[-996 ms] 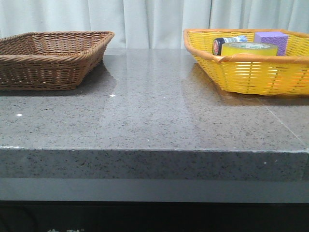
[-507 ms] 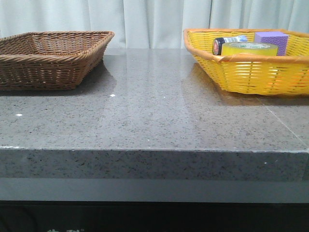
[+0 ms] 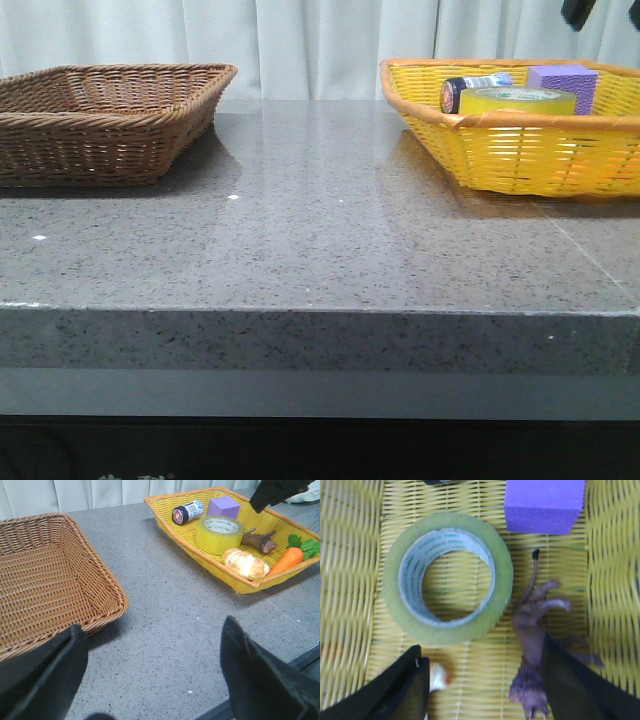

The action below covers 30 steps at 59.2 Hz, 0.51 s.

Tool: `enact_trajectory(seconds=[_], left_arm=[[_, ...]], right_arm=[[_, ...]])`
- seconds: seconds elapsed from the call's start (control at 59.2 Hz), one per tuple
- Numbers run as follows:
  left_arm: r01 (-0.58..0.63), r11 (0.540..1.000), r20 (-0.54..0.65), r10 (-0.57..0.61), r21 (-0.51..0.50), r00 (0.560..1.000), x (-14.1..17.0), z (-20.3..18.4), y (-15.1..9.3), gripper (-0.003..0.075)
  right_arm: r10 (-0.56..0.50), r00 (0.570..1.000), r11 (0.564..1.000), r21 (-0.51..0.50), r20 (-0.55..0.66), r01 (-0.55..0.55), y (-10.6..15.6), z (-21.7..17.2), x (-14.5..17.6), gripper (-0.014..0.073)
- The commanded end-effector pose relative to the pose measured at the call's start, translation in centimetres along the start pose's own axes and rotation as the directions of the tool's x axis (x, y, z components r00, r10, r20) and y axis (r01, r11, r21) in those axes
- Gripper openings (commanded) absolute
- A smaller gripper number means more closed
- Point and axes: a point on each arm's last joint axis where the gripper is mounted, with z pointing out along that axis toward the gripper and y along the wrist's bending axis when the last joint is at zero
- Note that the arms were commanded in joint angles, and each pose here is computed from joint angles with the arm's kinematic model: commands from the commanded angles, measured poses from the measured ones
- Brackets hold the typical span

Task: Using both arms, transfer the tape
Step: 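Reach the right gripper down into the yellow basket over the tape roll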

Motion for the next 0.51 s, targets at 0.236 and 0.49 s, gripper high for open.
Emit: enact_trajectory(seconds=[0.236,0.49], left_arm=[[0.008,1.0,0.101,-0.008,0.007,0.995,-1.6,-0.4,-0.1,0.0545],[0.008,1.0,0.101,-0.008,0.007,0.995,-1.6,-0.4,-0.1,0.0545]], right_arm=[[0.019,0.996,1.0,-0.007,0.091,-0.019,-0.5,1.7,-3.4,0.0462],[0.026,0.999,1.0,-0.003,0.048,-0.026,-0.9,5.1,-3.3,0.041]])
